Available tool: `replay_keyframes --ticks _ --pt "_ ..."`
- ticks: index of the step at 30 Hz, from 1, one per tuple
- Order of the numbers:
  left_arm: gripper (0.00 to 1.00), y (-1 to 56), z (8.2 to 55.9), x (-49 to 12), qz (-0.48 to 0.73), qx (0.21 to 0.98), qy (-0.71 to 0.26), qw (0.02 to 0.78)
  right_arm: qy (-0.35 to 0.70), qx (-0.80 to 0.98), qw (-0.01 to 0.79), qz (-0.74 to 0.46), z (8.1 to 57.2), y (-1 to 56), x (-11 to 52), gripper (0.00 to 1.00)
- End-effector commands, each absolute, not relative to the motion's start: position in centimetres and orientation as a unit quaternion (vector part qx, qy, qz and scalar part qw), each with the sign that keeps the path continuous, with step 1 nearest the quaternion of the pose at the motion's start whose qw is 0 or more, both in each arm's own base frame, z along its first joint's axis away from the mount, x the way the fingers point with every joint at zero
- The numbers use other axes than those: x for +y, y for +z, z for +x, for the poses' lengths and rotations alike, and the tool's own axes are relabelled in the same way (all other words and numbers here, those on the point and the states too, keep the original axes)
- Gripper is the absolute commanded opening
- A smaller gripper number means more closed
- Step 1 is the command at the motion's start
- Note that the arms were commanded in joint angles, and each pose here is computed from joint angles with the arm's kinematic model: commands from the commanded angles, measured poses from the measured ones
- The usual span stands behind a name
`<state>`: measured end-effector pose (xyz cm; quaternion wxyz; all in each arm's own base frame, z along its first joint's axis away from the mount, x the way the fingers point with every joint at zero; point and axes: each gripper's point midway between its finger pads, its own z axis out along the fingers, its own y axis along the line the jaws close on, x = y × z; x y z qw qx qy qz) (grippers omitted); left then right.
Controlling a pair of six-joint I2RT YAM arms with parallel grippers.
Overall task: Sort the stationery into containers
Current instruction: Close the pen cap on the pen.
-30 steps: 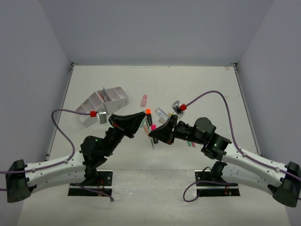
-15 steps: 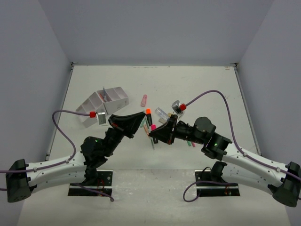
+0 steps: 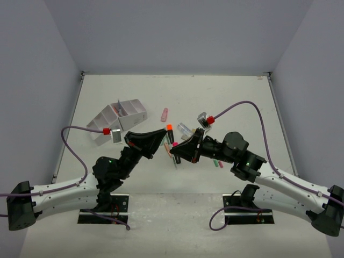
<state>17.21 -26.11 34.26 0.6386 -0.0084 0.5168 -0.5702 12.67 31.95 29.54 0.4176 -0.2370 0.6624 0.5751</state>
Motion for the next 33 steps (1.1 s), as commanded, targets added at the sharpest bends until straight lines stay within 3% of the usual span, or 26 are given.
replay_keyframes --ticks 1,13,17,22,23,24,29,31,33 --pt "0.00 33.4 17.3 -26.6 -0.010 0.531 -0.574 0.624 0.597 0.607 0.475 -0.222 13.4 35.0 31.9 0.00" --pt "0.01 31.2 17.5 -27.8 -0.022 0.559 -0.581 0.591 0.587 0.593 0.518 -0.186 15.9 36.6 32.6 0.00" --pt "0.25 31.0 17.8 -27.3 -0.011 0.572 -0.552 0.607 0.583 0.598 0.507 -0.215 15.2 36.0 33.0 0.00" --pt "0.25 32.0 18.4 -26.9 -0.003 0.584 -0.523 0.621 0.589 0.605 0.475 -0.248 14.4 34.7 34.2 0.00" --pt "0.17 32.1 18.4 -26.9 -0.003 0.584 -0.521 0.622 0.590 0.605 0.472 -0.250 14.4 34.6 34.3 0.00" --pt "0.02 32.3 18.4 -26.8 -0.002 0.583 -0.519 0.625 0.592 0.605 0.467 -0.254 14.2 34.5 34.5 0.00" --pt "0.00 33.3 18.2 -26.3 0.002 0.574 -0.520 0.633 0.589 0.607 0.465 -0.264 14.2 33.9 34.7 0.02" --pt "0.00 34.1 17.6 -26.1 0.011 0.560 -0.532 0.635 0.589 0.610 0.454 -0.273 14.1 33.0 35.1 0.31" --pt "0.00 34.7 17.1 -26.1 0.020 0.547 -0.543 0.637 0.600 0.606 0.434 -0.292 13.3 32.9 35.7 0.31"
